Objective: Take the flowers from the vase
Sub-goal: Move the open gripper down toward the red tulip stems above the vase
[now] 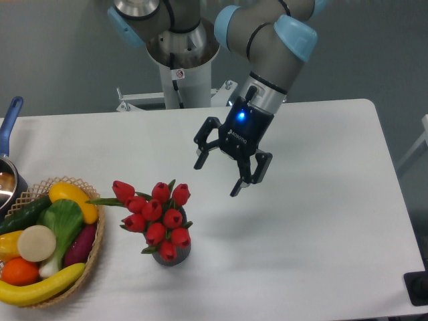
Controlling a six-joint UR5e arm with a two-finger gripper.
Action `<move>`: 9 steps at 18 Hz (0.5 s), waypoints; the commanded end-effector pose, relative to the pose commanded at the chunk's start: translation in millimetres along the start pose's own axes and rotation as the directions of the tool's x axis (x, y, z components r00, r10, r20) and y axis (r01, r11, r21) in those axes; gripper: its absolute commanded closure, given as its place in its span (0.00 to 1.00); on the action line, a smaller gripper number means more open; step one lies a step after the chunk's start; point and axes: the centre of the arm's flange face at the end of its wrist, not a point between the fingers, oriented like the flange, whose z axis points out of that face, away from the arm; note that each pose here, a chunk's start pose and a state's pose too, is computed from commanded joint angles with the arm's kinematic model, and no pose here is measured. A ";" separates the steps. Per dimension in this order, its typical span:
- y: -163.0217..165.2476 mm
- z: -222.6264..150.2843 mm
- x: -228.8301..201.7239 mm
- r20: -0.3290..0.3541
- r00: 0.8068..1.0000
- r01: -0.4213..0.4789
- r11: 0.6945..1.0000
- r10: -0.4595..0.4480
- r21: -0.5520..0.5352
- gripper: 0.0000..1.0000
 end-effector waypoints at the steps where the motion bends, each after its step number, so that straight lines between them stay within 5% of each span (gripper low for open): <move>1: 4.1 9.3 -0.9 -0.017 1.000 0.005 1.000 -0.005 0.000 0.00; 9: -4.5 46.6 -3.2 -0.081 0.997 -0.009 1.000 0.010 0.017 0.00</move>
